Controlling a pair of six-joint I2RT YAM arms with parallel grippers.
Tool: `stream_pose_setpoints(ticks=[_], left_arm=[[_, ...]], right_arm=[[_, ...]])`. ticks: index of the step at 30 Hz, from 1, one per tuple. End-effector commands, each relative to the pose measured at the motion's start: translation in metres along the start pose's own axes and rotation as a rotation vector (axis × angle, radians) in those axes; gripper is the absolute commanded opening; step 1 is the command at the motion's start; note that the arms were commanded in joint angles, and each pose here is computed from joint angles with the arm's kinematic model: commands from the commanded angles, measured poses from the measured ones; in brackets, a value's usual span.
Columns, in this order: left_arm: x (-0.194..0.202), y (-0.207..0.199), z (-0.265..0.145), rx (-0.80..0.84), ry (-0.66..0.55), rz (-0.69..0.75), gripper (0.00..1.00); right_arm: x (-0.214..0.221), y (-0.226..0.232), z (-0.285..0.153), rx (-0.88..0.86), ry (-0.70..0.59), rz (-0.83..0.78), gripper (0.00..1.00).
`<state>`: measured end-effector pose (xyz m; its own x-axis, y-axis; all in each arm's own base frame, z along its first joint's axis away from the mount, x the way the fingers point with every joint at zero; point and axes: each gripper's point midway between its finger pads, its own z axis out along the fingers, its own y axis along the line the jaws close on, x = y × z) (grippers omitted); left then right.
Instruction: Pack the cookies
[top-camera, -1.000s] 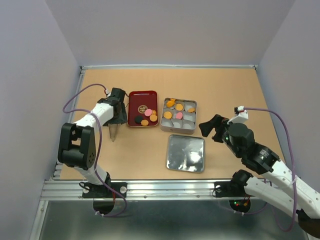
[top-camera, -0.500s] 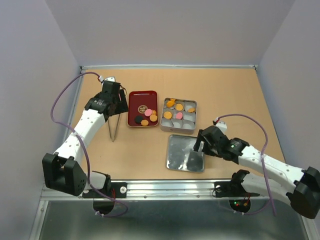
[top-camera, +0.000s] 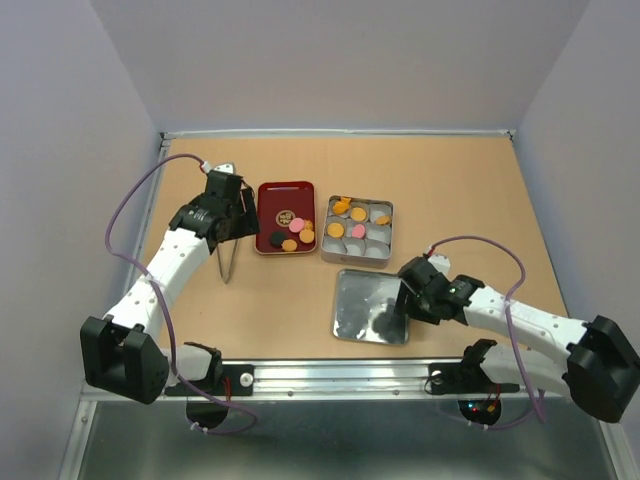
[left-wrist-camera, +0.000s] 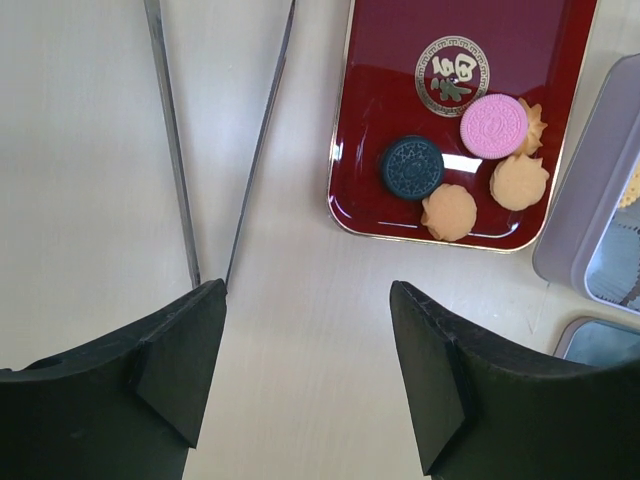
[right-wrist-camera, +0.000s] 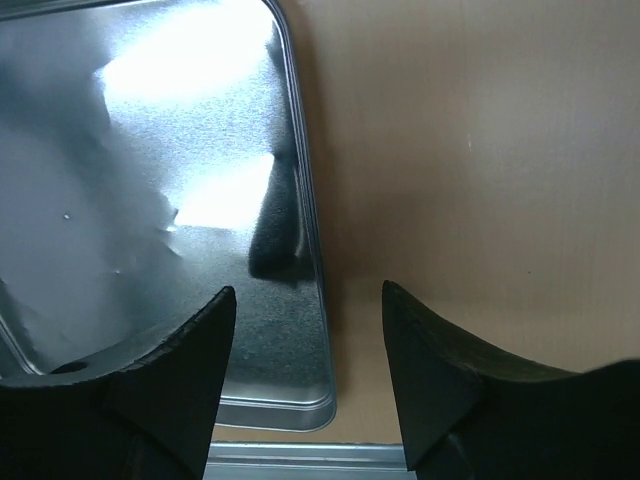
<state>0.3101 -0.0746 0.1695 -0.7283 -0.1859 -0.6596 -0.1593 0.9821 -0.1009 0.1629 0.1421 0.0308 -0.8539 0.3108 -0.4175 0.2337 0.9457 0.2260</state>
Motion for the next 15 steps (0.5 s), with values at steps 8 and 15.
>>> stream_pose_setpoints(ticks=[8,15], left_arm=[[0.004,-0.005,-0.003,0.048,-0.023,0.003,0.76],[0.003,-0.003,-0.009,0.047,-0.033,0.002,0.76]], right_arm=[[0.005,0.012,0.021,0.000,0.044,-0.039,0.32],[0.001,0.015,0.016,-0.026,0.020,-0.040,0.00]])
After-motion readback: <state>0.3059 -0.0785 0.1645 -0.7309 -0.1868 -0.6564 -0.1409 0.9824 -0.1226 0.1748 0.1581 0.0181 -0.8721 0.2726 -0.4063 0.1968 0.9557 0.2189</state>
